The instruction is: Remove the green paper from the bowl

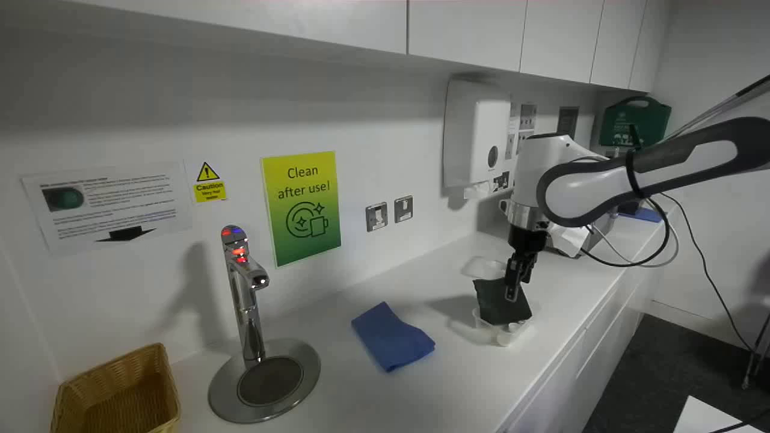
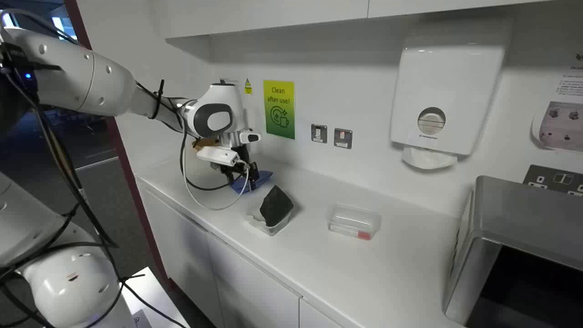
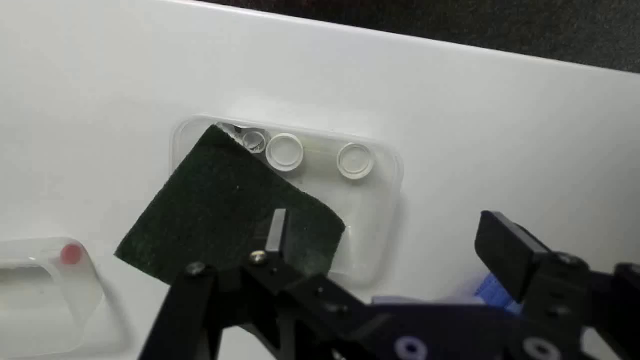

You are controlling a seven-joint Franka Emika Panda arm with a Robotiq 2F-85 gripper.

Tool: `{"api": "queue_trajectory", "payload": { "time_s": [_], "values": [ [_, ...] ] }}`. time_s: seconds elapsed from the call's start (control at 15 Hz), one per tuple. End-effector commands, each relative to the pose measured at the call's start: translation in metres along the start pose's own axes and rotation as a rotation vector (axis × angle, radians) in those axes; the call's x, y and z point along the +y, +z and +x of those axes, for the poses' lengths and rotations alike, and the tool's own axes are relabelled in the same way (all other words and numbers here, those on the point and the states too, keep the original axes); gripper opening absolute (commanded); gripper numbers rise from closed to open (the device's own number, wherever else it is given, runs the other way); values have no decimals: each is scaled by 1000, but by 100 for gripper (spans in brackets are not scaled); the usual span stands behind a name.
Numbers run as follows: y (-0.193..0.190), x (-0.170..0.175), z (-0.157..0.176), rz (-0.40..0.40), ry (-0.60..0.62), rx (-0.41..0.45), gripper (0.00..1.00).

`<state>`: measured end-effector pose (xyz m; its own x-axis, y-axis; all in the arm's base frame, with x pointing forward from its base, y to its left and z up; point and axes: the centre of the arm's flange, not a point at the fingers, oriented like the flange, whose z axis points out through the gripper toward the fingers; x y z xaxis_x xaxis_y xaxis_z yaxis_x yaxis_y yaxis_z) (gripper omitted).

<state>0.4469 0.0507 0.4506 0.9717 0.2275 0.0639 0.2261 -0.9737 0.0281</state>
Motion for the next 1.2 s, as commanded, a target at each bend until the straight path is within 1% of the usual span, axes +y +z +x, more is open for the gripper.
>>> {"api": "queue_trajectory", "payload": {
  "time_s": [0.0, 0.93, 1.0, 1.07, 1.13],
  "values": [
    [0, 0, 0, 0, 0, -1, 100],
    [0, 0, 0, 0, 0, 0, 100],
    [0, 0, 0, 0, 0, 0, 75],
    [-3, 13, 3, -33, -37, 14, 73],
    [-7, 26, 5, -40, -85, 20, 67]
  ]
}}
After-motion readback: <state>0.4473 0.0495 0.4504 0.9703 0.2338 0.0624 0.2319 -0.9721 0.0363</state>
